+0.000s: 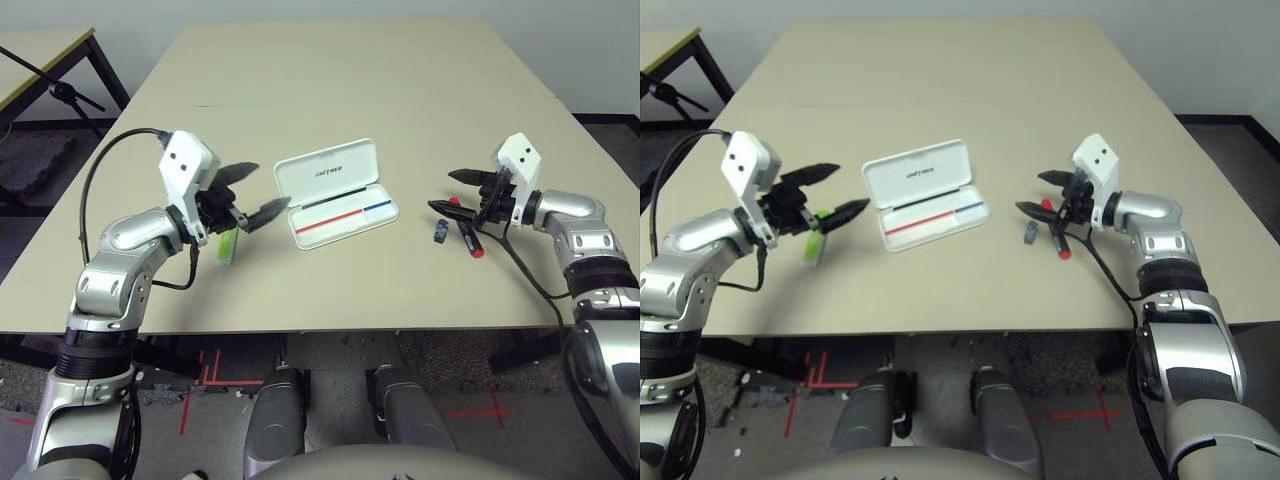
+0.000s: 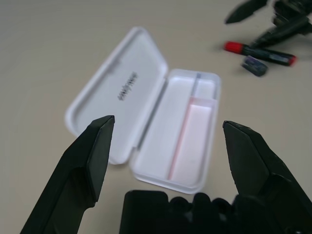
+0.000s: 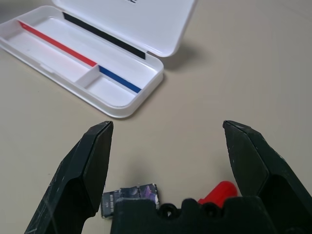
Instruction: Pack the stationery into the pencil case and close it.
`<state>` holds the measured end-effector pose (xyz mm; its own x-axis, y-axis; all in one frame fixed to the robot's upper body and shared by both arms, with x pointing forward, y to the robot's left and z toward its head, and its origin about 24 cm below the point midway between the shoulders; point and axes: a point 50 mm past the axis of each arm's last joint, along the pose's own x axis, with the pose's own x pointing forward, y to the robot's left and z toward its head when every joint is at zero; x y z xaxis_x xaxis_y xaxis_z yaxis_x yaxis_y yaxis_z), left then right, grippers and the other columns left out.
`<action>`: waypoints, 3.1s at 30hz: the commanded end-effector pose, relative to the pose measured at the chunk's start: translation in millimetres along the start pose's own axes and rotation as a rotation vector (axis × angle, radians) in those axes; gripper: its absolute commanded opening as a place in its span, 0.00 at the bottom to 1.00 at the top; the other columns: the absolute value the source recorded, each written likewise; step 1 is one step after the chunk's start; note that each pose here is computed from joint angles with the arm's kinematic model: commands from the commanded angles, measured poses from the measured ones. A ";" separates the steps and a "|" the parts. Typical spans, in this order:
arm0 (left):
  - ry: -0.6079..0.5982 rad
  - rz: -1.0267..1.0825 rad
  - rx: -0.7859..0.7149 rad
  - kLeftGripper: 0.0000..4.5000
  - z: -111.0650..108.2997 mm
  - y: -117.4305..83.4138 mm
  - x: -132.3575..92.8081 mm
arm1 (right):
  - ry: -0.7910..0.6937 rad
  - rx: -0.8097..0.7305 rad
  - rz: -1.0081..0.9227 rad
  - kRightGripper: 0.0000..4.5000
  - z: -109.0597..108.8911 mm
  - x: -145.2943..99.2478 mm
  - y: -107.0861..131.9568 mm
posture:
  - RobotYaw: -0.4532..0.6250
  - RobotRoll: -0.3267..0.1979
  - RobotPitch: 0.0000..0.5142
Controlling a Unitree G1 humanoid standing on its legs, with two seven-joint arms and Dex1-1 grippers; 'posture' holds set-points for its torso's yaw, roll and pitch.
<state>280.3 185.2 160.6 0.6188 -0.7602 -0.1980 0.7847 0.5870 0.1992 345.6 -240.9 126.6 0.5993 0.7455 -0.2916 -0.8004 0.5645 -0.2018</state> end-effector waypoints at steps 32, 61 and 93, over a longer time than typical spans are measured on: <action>0.369 -0.268 0.060 1.00 -45.9 -33.0 67.7 | 0.040 -0.027 -0.073 1.00 -7.4 -1.2 1.2 | 0.39 0.62 0.20; 0.372 -0.403 0.243 0.01 -27.7 -15.0 44.7 | 0.061 0.014 0.118 1.00 -3.9 -5.2 18.3 | 0.39 0.62 0.18; 0.404 -0.556 0.332 0.01 -43.1 -22.8 22.1 | 0.102 0.051 0.298 1.00 -1.2 -2.3 45.3 | 0.40 0.62 0.19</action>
<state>279.6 166.4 110.6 0.1478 -0.7333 -0.6637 0.9741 -0.0080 0.2258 309.1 -220.0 117.8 0.3469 0.8403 -0.4166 -0.9316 0.3601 -0.0494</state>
